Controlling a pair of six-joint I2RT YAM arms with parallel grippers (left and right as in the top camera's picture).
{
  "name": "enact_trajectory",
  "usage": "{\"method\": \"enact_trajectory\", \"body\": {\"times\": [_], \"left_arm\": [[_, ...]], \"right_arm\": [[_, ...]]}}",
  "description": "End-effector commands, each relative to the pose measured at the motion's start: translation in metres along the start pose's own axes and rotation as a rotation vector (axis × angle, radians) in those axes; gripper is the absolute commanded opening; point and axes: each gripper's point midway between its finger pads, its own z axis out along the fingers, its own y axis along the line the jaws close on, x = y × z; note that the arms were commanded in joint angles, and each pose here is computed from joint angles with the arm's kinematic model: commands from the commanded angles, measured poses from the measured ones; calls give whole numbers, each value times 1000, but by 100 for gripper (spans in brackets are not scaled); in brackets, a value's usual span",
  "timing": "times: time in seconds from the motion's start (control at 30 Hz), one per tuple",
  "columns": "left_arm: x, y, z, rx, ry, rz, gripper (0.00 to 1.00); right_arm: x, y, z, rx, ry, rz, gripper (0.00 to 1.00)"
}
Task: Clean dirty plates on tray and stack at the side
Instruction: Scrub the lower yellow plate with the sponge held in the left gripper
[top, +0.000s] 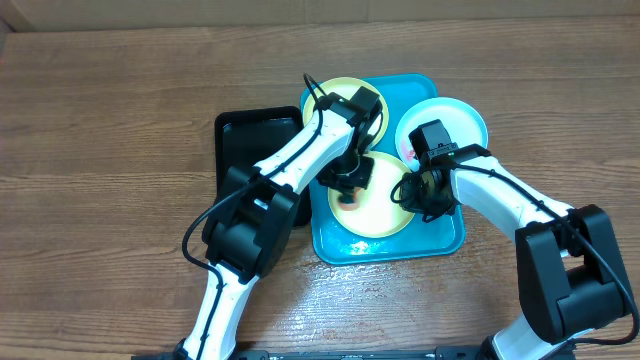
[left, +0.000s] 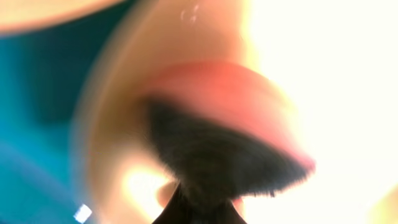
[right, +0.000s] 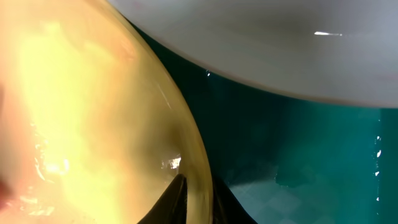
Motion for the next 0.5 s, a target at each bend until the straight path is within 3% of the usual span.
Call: {"method": "enact_trajectory", "body": {"times": [0.0, 0.1, 0.2, 0.47], "left_arm": [[12, -64, 7, 267, 54, 151, 4], [20, -84, 3, 368, 84, 160, 4], [27, -83, 3, 360, 116, 119, 4], [36, 6, 9, -97, 141, -188, 4]], "right_arm": [[-1, -5, 2, 26, -5, 3, 14], [-1, -5, 2, 26, -5, 3, 14], [-1, -5, 2, 26, -5, 3, 14], [-1, -6, 2, 26, -4, 3, 14]]}}
